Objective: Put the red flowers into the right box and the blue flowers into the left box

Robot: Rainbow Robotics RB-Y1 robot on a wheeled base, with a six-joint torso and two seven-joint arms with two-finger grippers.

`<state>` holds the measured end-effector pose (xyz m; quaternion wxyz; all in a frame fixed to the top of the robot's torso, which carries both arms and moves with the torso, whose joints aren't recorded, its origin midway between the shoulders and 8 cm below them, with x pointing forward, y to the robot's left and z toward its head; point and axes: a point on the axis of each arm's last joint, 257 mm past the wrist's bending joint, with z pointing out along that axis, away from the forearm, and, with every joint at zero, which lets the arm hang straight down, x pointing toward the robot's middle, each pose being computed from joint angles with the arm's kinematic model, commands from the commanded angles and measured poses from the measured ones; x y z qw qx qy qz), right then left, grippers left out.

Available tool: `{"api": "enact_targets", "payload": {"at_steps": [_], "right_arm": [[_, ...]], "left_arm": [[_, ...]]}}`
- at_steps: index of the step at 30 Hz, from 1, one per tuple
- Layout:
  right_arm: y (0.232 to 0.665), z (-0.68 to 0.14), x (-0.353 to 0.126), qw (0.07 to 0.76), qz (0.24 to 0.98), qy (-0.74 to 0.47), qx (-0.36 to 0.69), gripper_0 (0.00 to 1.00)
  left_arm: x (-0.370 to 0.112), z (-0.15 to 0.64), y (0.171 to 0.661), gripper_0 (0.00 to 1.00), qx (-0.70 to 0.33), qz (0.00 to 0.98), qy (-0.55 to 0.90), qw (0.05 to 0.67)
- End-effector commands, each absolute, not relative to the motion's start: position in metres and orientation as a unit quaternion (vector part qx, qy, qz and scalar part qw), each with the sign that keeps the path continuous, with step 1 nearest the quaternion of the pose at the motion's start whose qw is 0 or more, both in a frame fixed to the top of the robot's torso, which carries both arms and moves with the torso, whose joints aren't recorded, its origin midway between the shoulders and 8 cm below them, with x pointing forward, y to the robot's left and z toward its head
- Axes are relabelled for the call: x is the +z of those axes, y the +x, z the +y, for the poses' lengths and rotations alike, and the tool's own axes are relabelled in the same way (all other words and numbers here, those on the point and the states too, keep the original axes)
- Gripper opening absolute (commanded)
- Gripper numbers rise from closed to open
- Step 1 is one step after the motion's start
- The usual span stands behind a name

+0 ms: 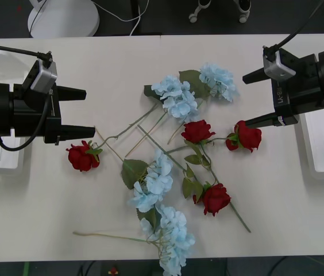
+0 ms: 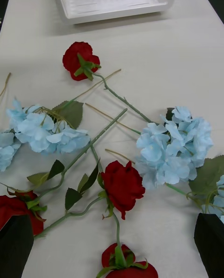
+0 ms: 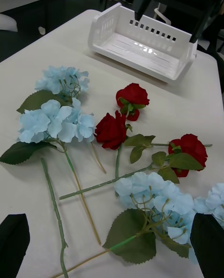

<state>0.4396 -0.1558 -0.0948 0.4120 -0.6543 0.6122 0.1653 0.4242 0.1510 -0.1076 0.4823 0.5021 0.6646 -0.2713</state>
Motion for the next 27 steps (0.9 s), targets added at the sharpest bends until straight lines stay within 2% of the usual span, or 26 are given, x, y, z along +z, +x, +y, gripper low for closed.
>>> {"api": "enact_targets", "payload": {"at_steps": [1, 2, 9, 11, 14, 19, 27], "right_arm": [[0.430, -0.155, -0.115, 0.394, 0.612, -0.665, 0.168, 1.00], [0.432, -0.159, -0.112, 0.397, 0.612, -0.665, 0.160, 1.00], [0.430, -0.165, -0.106, 0.391, 0.609, -0.675, 0.147, 1.00], [0.428, -0.165, -0.101, 0.374, 0.648, -0.641, 0.171, 1.00], [0.425, -0.167, -0.096, 0.344, 0.717, -0.570, 0.208, 1.00], [0.434, -0.168, -0.086, 0.292, 0.838, -0.379, 0.262, 1.00], [0.448, -0.181, -0.098, 0.214, 0.929, -0.094, 0.287, 1.00]], "left_arm": [[-0.095, 0.159, 0.427, 1.00, -0.243, 0.648, 0.527, 0.493], [-0.112, 0.155, 0.422, 1.00, -0.263, 0.658, 0.513, 0.486], [-0.100, 0.149, 0.420, 1.00, -0.283, 0.650, 0.503, 0.495], [-0.098, 0.152, 0.421, 1.00, -0.282, 0.652, 0.501, 0.494], [-0.097, 0.159, 0.423, 1.00, -0.281, 0.661, 0.494, 0.490], [-0.097, 0.172, 0.433, 1.00, -0.288, 0.689, 0.458, 0.482], [-0.109, 0.197, 0.451, 1.00, -0.276, 0.754, 0.387, 0.454]]}}
